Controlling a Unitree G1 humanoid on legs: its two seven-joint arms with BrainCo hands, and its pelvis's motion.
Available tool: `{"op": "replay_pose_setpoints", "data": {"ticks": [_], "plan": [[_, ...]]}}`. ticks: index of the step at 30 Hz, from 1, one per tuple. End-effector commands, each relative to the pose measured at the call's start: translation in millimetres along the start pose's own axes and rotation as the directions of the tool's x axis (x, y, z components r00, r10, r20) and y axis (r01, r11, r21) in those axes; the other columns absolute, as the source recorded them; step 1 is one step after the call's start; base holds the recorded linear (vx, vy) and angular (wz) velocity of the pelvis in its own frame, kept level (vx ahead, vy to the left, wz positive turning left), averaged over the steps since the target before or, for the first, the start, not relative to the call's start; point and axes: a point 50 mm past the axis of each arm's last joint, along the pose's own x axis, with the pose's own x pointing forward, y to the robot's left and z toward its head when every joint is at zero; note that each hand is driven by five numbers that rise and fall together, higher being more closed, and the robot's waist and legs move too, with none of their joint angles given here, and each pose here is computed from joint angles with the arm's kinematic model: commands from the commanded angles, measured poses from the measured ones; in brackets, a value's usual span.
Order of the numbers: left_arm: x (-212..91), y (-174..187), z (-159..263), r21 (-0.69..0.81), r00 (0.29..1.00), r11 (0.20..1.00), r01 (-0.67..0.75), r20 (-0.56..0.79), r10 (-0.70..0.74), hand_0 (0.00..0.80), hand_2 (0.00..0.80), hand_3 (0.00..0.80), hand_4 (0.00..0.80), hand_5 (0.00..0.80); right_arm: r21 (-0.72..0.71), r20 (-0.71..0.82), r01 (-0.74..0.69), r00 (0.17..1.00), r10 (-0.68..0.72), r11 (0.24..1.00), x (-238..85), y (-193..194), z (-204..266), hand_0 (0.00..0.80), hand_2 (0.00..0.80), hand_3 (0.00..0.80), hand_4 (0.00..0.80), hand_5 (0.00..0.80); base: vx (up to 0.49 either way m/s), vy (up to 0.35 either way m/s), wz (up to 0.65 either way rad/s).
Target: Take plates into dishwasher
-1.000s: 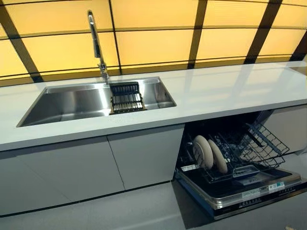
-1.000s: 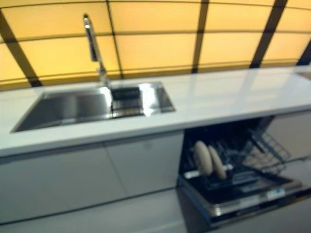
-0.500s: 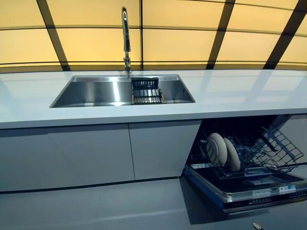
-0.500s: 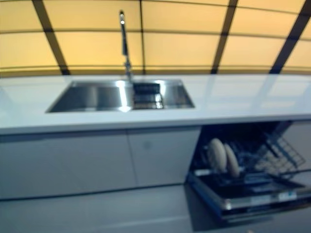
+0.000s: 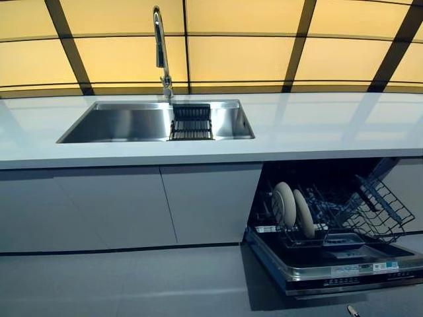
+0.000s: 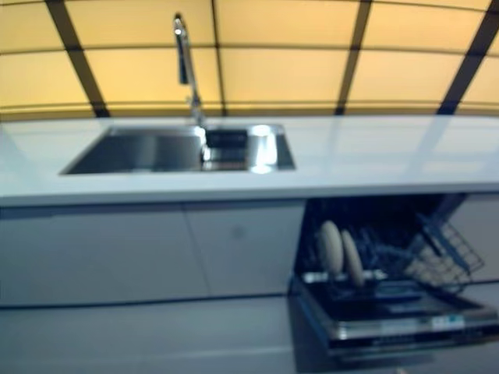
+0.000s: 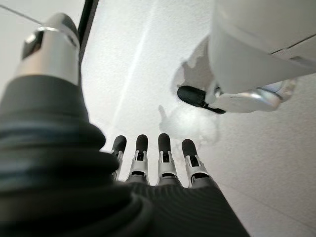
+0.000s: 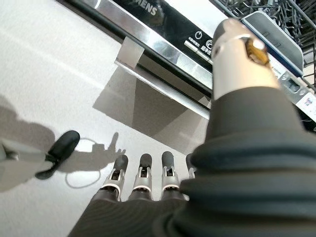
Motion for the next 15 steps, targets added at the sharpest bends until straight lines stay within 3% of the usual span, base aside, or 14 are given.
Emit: {"op": "replay_pose_setpoints", "data": {"ticks": [1,10,15], "plan": [[1.3,8.6,22.3,-0.003,0.998,0.999,-0.032,0.062,0.032,0.000,0.000,0.000,0.000,0.000,0.107,0.074,-0.030,0.997,0.022,0.994,3.5,14.5,8.7,0.000,0.000,0.000,0.000,0.000,-0.026,0.001,0.07],[0.7,16.0,27.1,0.013,0.996,0.999,-0.035,0.078,0.034,0.000,0.000,0.000,0.000,0.000,0.279,0.122,-0.063,0.992,0.030,0.958,0.8,8.9,18.0,0.000,0.000,0.000,0.000,0.000,0.001,-0.009,0.02],[0.6,13.6,27.0,0.028,0.996,1.000,-0.012,0.084,0.010,0.000,0.000,0.000,0.000,0.000,0.385,0.156,-0.152,0.983,0.099,0.910,0.5,16.6,23.7,0.000,0.000,0.000,0.000,0.000,-0.011,-0.040,-0.01]]}}
